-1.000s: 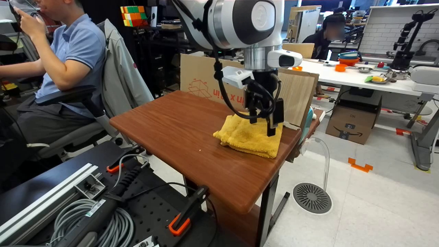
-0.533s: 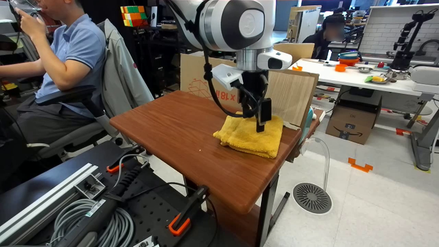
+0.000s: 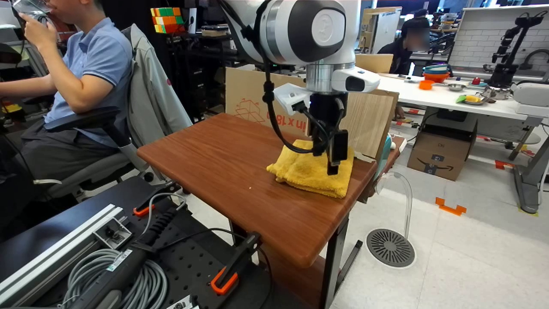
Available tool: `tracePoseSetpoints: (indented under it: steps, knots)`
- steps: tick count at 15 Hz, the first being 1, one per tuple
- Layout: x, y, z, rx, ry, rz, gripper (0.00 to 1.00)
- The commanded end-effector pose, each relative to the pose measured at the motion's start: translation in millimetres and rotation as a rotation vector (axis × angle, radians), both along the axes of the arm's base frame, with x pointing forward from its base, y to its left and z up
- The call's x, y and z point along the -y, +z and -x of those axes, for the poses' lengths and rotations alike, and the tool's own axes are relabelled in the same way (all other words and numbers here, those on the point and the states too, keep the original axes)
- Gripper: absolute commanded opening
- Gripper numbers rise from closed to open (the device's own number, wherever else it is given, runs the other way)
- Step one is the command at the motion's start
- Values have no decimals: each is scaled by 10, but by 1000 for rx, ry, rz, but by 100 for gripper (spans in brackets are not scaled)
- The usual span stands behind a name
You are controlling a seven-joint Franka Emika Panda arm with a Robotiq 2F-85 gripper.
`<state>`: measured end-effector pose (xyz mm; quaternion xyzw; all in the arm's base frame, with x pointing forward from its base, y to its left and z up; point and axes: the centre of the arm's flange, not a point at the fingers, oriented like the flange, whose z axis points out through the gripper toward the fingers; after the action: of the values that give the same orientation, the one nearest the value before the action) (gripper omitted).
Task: Slide the towel to the left end of the table
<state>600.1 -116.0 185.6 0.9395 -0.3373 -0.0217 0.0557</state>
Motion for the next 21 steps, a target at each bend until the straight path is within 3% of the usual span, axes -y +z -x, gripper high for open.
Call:
tracePoseSetpoints:
  steps: [1,5,11,14,21]
  knots:
    - [-1,0,0,0,-2,0,100]
    - [-32,-29,-50,4,-15,1,100]
    - [-68,-630,-76,-69,-68,-39,100]
    - [-78,-899,-57,-112,-79,-12,100]
    - [-568,-943,348,-93,91,79,100]
